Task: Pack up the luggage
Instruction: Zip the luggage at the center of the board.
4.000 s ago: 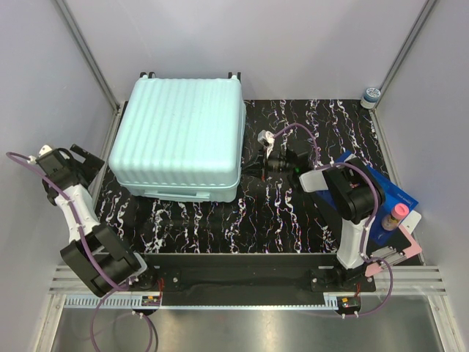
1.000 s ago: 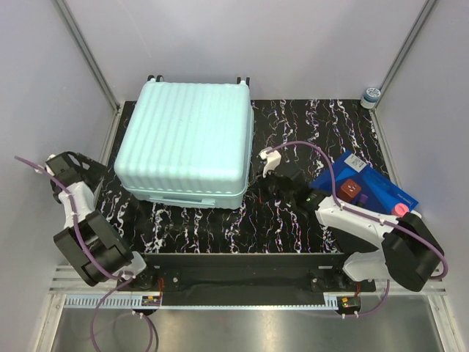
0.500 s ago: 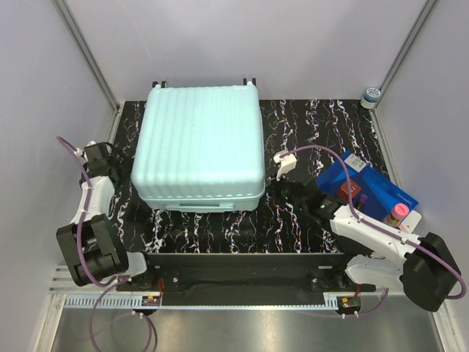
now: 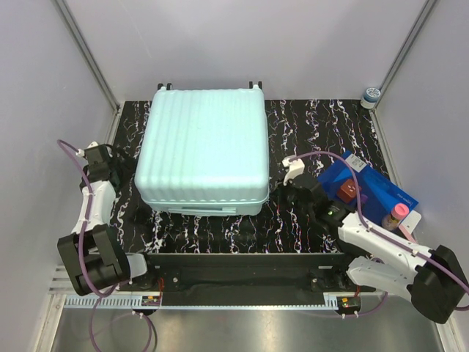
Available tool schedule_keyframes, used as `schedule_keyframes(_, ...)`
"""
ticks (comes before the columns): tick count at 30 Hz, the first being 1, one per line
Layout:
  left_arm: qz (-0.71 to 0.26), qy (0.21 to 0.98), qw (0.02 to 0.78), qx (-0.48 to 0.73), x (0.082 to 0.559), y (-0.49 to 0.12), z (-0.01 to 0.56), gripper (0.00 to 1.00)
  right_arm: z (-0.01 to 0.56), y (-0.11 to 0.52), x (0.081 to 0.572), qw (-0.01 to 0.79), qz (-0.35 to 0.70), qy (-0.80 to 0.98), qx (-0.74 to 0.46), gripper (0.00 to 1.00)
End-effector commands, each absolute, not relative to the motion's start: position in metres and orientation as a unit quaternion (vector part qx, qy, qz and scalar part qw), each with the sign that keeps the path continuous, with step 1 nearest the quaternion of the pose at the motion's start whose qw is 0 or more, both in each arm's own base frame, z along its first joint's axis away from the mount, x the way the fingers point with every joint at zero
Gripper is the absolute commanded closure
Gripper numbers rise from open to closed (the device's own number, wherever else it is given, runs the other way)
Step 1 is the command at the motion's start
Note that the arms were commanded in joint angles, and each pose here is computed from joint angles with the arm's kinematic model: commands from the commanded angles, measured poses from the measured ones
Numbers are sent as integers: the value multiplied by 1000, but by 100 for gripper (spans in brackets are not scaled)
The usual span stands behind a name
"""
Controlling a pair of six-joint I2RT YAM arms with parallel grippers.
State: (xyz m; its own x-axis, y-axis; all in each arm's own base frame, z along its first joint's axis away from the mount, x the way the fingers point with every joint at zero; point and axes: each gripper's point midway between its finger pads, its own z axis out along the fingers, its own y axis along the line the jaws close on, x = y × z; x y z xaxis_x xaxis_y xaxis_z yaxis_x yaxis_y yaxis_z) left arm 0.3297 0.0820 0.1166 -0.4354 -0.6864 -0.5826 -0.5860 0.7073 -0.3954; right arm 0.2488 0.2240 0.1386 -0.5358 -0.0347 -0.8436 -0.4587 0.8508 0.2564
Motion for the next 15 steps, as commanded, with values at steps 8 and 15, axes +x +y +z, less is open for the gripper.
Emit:
schedule_keyframes(8,-159,812,443,-346,352,51,169,1,134,231,204,386,298,860,-149,100)
schedule_keyframes(15,-133,796,470,-358,350,63,193,1,147,234,215,397,293,861,-128,100)
